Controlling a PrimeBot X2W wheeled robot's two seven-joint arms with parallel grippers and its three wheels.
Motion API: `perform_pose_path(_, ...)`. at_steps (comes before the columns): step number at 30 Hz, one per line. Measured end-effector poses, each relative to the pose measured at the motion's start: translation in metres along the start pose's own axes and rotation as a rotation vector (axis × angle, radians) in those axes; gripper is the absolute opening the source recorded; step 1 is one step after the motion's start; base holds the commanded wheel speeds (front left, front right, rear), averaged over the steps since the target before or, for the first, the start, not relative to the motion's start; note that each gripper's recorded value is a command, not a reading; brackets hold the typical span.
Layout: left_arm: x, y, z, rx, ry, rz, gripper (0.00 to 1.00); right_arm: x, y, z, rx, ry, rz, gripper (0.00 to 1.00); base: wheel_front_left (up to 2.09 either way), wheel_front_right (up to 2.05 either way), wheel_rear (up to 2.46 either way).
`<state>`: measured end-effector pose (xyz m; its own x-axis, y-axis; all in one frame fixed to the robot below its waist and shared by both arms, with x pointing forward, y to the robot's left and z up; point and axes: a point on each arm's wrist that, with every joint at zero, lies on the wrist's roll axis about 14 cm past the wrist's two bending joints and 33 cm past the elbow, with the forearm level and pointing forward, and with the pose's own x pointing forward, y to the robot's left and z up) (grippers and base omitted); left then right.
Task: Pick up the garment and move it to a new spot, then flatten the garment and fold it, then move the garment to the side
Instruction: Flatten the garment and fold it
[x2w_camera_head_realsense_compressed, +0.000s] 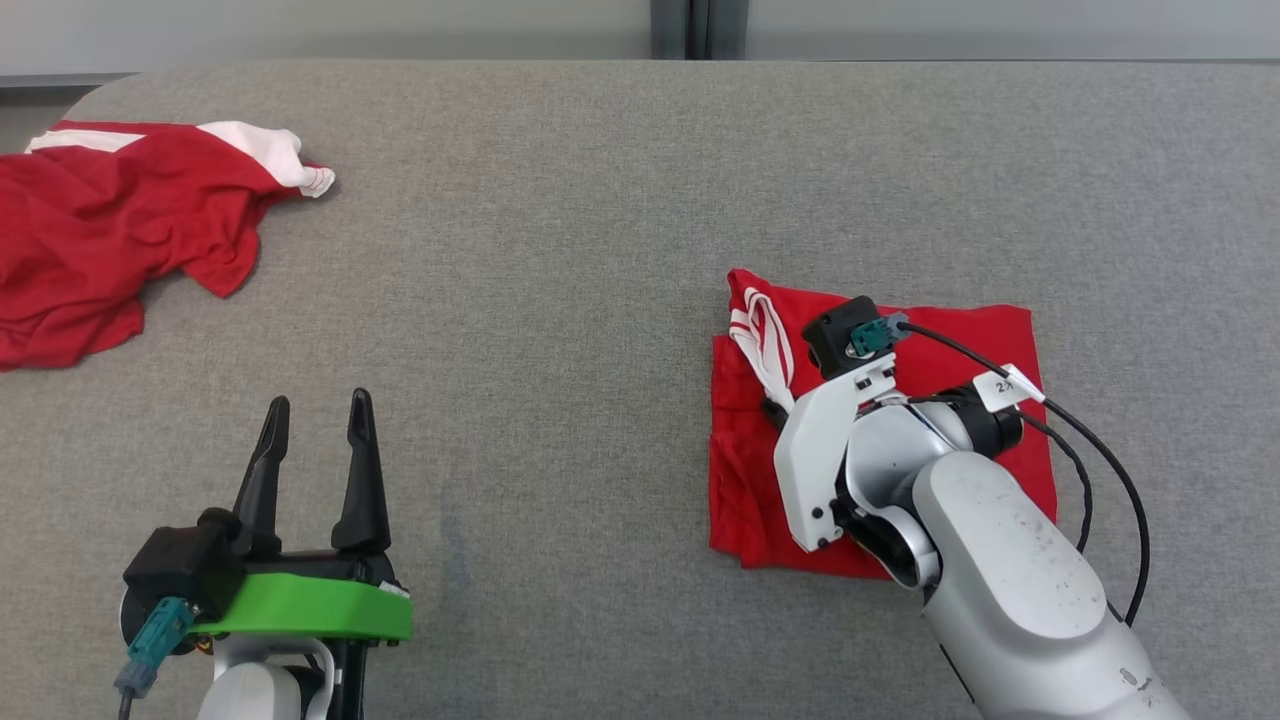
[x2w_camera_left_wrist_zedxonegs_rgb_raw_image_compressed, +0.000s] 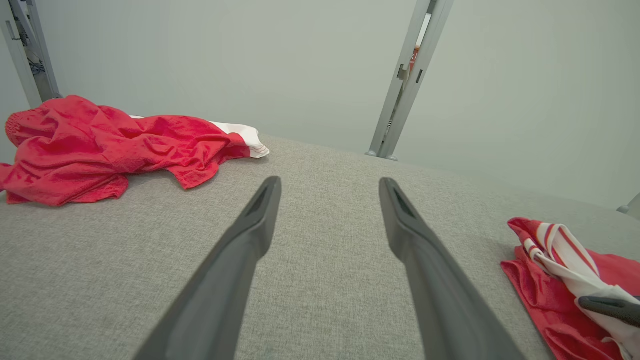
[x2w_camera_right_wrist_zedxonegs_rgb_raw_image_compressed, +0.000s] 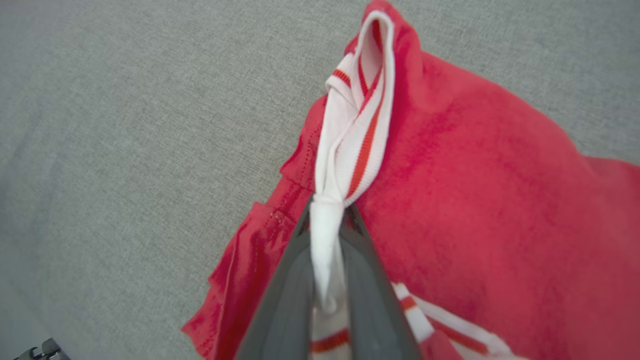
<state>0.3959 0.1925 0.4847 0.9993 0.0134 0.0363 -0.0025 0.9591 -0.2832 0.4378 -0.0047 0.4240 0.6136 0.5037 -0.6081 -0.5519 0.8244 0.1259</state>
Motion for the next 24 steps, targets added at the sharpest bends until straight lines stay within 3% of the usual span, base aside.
perform_pose_path(3,-0.001,0.001,0.001,0.0,-0.003,0.004,1.0,0.002,0.005,0.001,0.005,-0.009,0.018,0.0,0.0,0.0,0.0)
perform_pose_path(4,-0.001,0.001,0.002,-0.002,-0.004,0.005,1.0,0.002,0.007,0.002,0.015,-0.016,0.028,0.35,0.0,0.0,0.0)
perform_pose_path(5,-0.001,0.001,0.002,-0.003,-0.005,0.005,1.0,0.002,0.009,0.003,0.028,-0.024,0.04,1.0,0.0,0.0,0.0)
perform_pose_path(10,0.0,-0.002,0.003,-0.008,-0.01,-0.002,1.0,-0.005,0.026,0.02,0.099,-0.104,0.117,1.0,0.0,0.0,0.0)
perform_pose_path(16,0.001,-0.007,0.007,-0.005,-0.021,-0.018,1.0,-0.031,0.022,0.075,0.178,-0.345,0.143,1.0,0.0,0.0,0.0)
perform_pose_path(21,0.0,-0.011,0.009,0.0,-0.026,-0.031,1.0,-0.067,-0.021,0.113,0.174,-0.558,0.005,1.0,0.0,0.0,0.0)
perform_pose_path(24,-0.001,-0.016,0.009,-0.001,-0.027,-0.044,1.0,-0.092,-0.052,0.116,0.152,-0.643,-0.113,1.0,0.0,0.0,0.0)
